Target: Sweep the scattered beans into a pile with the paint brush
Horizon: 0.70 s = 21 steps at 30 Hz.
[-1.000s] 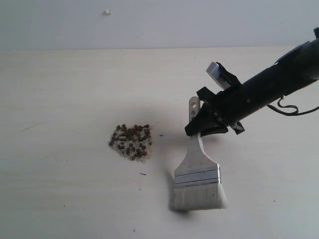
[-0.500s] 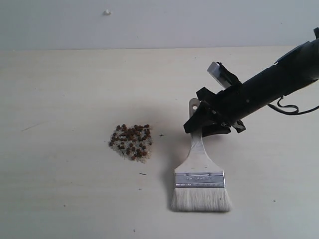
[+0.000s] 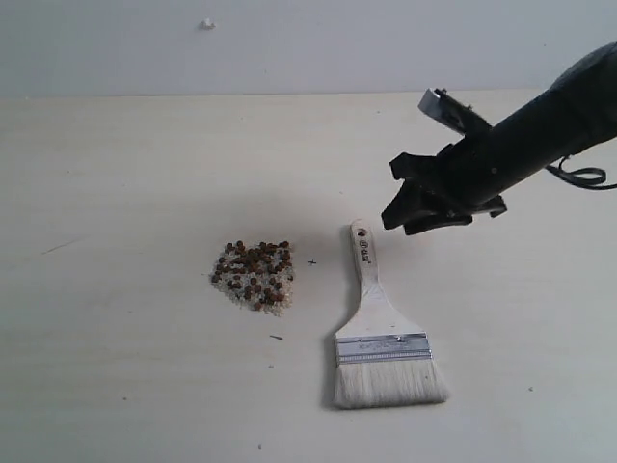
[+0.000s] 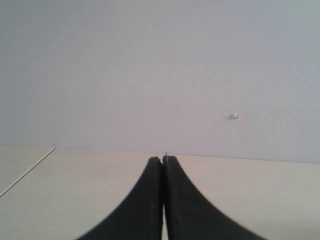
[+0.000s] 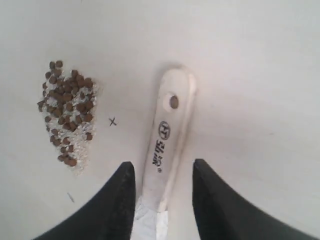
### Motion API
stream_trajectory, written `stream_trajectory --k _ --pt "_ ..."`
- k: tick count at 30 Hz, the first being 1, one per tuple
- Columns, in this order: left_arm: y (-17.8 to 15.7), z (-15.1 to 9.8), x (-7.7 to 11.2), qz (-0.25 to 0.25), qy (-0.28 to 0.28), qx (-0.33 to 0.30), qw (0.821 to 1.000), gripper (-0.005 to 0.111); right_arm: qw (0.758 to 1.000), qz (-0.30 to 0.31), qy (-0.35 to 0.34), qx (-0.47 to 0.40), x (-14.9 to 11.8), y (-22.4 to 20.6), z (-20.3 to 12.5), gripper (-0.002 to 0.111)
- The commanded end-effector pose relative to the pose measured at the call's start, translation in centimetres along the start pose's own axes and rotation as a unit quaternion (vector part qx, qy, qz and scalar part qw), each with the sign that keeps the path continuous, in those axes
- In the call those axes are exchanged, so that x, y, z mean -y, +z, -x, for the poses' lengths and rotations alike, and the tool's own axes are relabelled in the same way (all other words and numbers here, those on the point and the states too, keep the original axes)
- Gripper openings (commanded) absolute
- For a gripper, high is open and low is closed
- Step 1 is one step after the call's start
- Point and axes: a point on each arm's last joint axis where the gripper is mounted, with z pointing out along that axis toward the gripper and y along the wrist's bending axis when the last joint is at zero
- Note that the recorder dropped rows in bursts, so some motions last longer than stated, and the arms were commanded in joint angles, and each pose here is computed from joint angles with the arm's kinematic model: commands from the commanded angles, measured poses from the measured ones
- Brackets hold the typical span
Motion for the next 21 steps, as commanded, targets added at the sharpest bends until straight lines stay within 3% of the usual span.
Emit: stream_trajectory --k 1,4,8,11,16,21 --pt "0.0 -0.1 0.1 -0.004 0.002 0.001 1.0 0.0 0.995 -0.085 -0.031 0.028 -0.8 -3.5 0.4 0.021" --pt "0.0 -0.1 0.1 -0.004 0.002 0.001 1.0 0.0 0.991 -0.125 -0.044 0.034 -1.7 -5.6 0.1 0.0" --pt "0.0 -0.1 0.1 -0.004 0.002 0.001 1.0 0.0 0.981 -0.165 -0.032 0.095 -2.9 -8.3 -1.1 0.0" --pt "0.0 -0.1 0.1 -0.004 0.002 0.001 1.0 0.0 0.964 -0.178 -0.018 0.196 -4.1 -10.5 -2.8 0.0" --pt "0.0 -0.1 0.1 -0.004 0.002 0.001 1.0 0.0 0.921 -0.201 -0.004 0.333 -4.8 -13.4 -8.0 0.0" --pt "0.0 -0.1 0.1 -0.004 0.002 0.001 1.0 0.0 0.906 -0.188 -0.014 0.379 -6.2 -15.2 -12.6 0.0"
